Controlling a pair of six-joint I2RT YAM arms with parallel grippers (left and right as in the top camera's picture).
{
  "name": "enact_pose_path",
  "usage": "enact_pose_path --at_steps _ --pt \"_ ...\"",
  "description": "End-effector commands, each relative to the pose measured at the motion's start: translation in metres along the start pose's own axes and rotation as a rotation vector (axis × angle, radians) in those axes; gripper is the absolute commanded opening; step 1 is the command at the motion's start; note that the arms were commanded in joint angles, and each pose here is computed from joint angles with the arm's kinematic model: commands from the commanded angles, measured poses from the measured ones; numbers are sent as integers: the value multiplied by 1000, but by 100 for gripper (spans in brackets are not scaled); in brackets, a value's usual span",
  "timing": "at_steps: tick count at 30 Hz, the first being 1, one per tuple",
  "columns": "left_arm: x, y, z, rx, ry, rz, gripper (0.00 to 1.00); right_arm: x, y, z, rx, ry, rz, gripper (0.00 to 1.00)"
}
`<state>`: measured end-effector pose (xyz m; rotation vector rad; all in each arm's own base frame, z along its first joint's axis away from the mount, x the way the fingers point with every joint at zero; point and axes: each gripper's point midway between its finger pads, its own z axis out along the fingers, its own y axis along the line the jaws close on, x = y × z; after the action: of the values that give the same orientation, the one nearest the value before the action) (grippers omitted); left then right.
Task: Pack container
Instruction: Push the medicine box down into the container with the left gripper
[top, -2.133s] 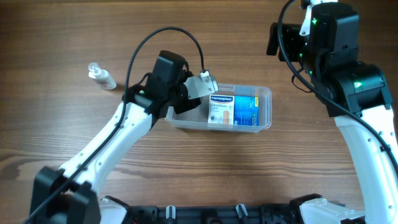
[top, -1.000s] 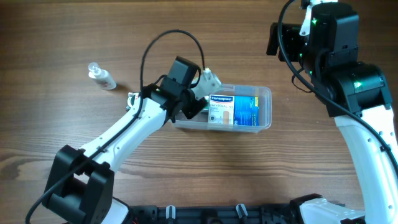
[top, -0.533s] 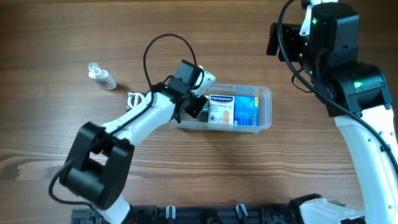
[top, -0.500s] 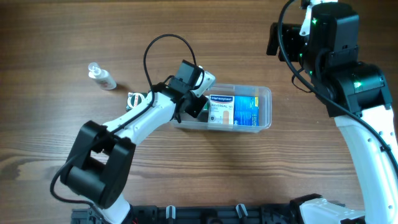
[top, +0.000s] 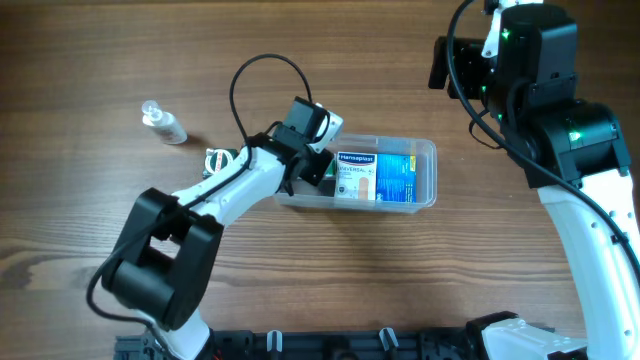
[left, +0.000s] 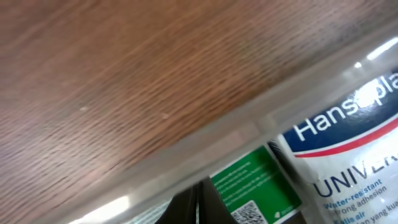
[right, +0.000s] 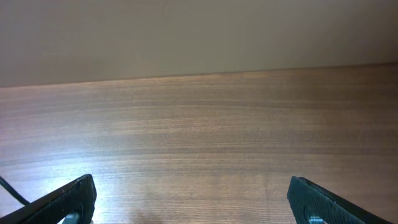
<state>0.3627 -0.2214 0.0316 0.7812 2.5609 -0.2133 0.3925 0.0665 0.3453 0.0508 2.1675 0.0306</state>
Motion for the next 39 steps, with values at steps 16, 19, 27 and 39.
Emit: enact_pose_path --at_steps 16,19,27,39 --pt "41 6 -36 -47 84 -144 4 -2 1 -1 -11 -6 -8 100" --pt "41 6 -32 -47 86 -143 4 -2 1 -1 -11 -6 -8 100" --pt "54 6 -11 -47 126 -144 5 -2 1 -1 -11 -6 -8 100" --pt "36 9 13 -50 49 -142 15 -2 1 -1 -11 -6 -8 100"
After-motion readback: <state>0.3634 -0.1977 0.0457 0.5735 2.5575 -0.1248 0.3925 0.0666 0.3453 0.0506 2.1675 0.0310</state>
